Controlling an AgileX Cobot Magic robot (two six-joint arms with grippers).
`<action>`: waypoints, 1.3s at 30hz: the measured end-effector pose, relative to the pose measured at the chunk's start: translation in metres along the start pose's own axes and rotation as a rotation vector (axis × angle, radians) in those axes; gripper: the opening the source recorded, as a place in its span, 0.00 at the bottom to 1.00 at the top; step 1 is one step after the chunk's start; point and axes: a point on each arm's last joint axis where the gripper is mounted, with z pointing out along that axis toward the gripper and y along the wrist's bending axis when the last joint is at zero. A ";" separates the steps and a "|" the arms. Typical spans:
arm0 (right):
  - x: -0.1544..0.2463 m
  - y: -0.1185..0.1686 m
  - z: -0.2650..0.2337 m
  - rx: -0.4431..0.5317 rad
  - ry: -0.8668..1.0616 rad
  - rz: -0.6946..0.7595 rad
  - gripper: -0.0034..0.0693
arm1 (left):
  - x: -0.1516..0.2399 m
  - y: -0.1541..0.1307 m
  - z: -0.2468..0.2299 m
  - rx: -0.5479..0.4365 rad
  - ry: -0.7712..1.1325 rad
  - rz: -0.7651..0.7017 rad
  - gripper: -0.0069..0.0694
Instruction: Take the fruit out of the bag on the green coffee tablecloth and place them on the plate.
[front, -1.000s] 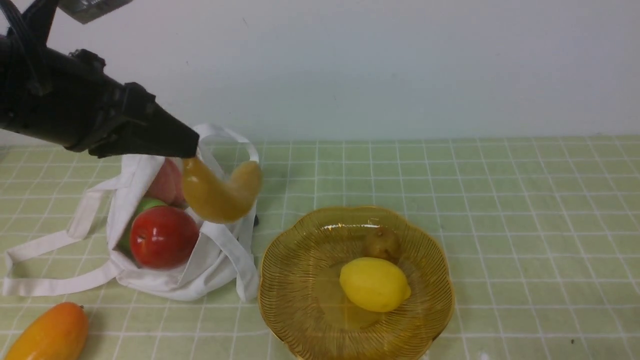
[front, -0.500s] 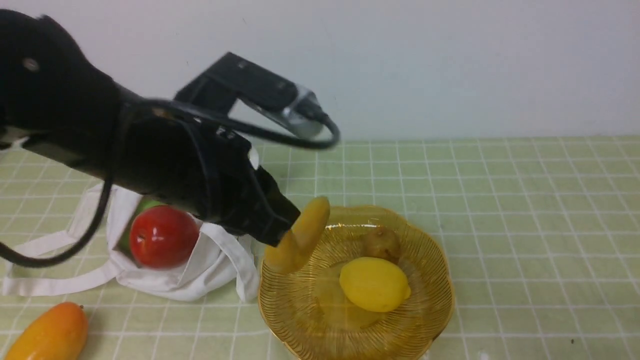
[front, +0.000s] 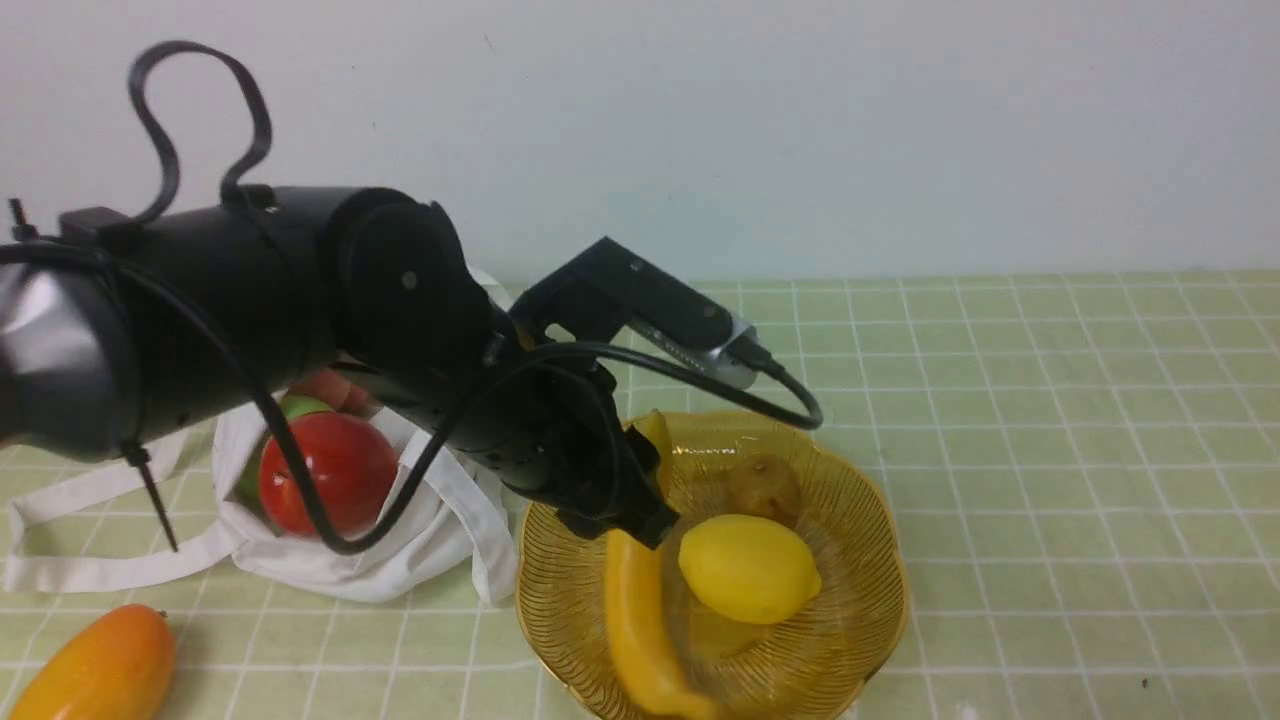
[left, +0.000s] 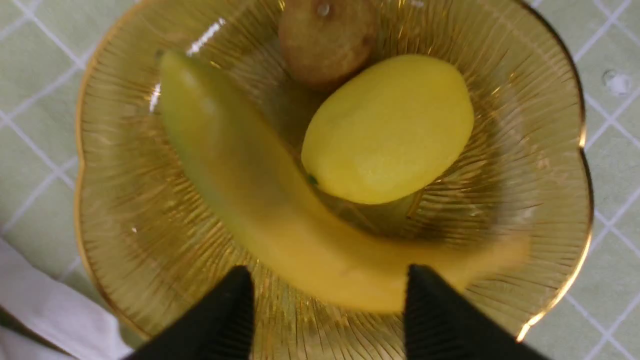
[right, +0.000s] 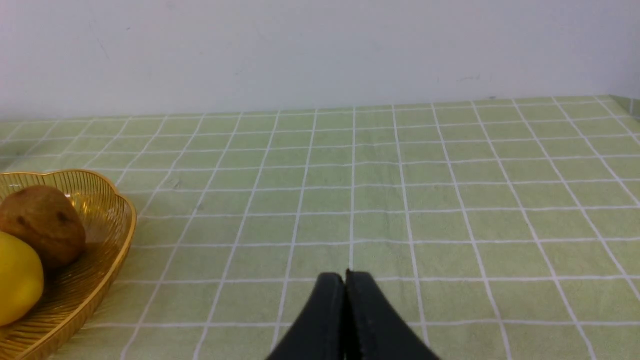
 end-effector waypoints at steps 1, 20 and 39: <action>0.000 0.000 0.000 0.000 0.000 0.000 0.03 | 0.001 0.000 0.003 0.002 0.008 -0.005 0.69; 0.000 0.000 0.000 0.000 0.000 0.000 0.03 | -0.011 -0.029 -0.144 0.008 -0.115 0.099 0.38; 0.000 0.000 0.000 0.000 0.000 0.000 0.03 | 0.170 -0.051 -0.173 -0.181 -0.442 -0.168 0.08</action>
